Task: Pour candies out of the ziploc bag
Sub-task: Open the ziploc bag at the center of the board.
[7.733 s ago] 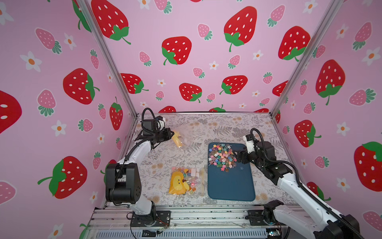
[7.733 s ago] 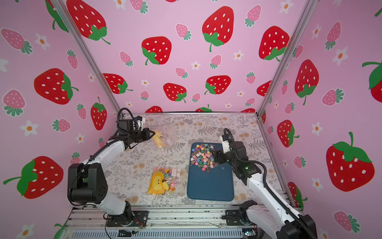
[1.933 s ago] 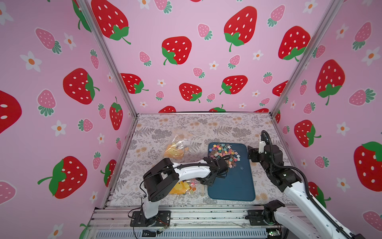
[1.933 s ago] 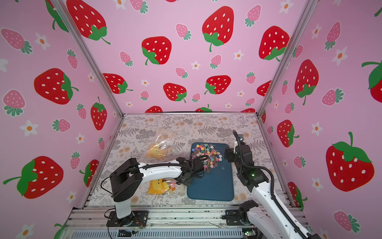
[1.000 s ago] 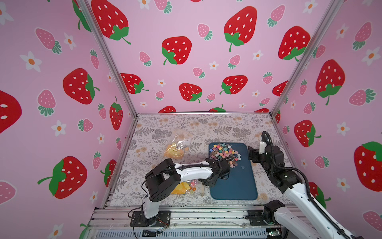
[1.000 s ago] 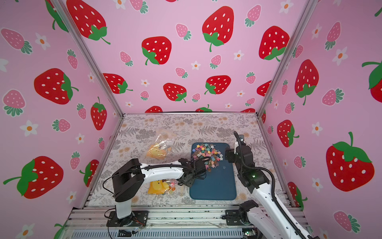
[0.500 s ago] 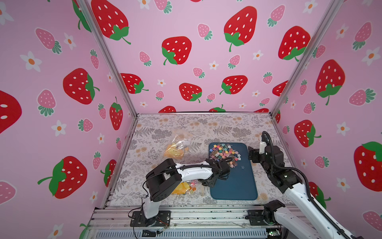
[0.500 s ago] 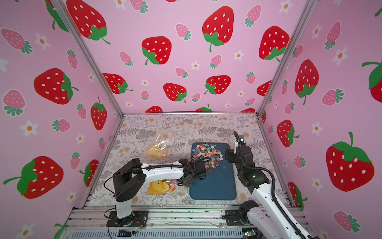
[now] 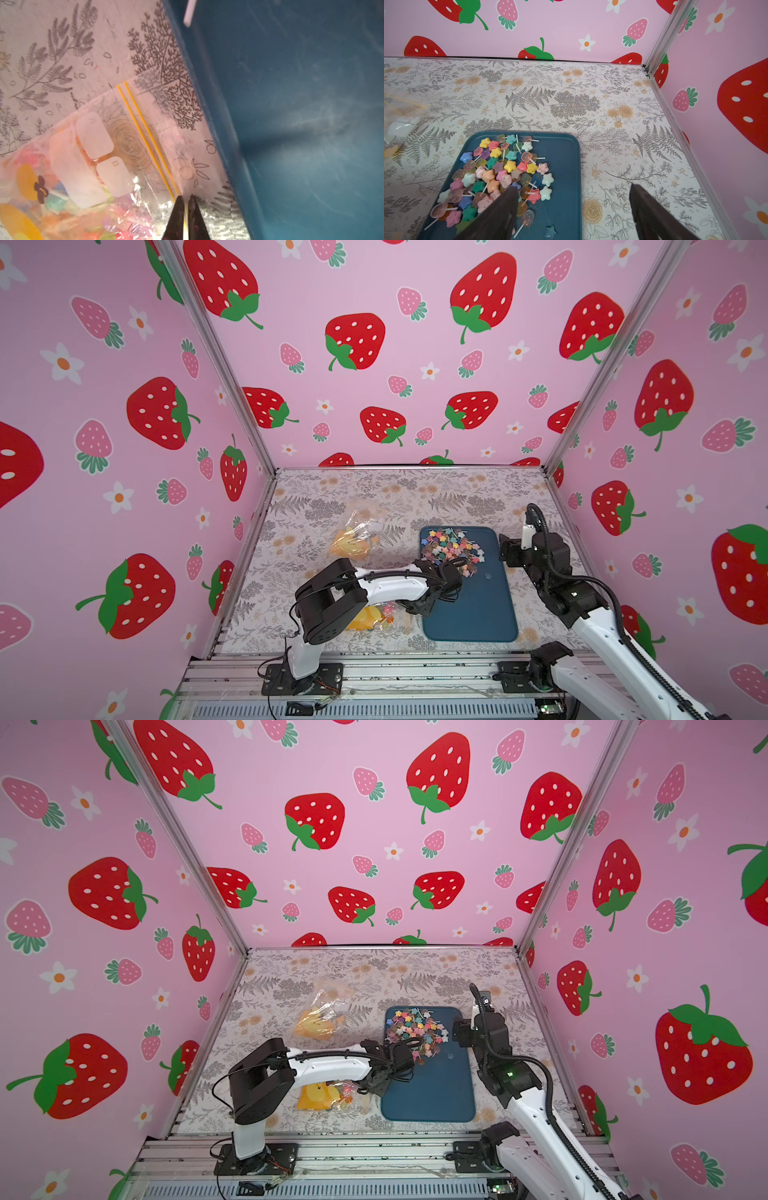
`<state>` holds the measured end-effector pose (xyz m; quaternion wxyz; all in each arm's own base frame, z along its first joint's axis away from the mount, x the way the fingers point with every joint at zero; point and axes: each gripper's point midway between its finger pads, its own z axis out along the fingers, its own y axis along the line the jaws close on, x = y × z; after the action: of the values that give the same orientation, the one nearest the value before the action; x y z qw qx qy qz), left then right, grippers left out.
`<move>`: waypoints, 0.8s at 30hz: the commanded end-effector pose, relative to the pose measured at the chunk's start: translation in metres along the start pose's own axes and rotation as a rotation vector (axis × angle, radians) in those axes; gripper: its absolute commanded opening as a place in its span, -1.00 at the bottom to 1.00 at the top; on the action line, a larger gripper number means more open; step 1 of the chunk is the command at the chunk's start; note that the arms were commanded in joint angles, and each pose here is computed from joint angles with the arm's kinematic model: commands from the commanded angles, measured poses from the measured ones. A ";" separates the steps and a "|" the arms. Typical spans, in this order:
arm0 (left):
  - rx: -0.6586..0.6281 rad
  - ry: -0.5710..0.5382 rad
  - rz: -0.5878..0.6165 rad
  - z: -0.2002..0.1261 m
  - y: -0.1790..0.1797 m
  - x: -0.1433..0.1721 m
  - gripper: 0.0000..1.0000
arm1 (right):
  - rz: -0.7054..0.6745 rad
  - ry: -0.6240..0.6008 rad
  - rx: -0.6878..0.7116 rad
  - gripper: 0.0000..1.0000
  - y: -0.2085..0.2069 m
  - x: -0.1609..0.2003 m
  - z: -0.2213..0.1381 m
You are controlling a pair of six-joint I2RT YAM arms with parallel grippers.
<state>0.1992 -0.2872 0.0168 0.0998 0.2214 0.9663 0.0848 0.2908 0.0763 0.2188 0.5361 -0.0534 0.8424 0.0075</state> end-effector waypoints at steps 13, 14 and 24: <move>0.007 -0.145 -0.080 -0.040 0.032 -0.027 -1.00 | 0.029 -0.016 -0.107 0.70 0.017 -0.002 -0.002; 0.015 -0.165 -0.094 -0.045 0.036 -0.032 -1.00 | 0.034 -0.027 -0.153 0.67 0.025 -0.004 -0.004; 0.182 -0.356 -0.256 -0.061 0.065 -0.064 -1.00 | 0.311 0.066 -0.421 0.39 0.079 0.005 0.003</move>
<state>0.2572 -0.2550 0.0973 0.2308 0.1286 0.9643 -0.0205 0.2857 0.1306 0.2180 0.5128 -0.0575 0.8366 0.1837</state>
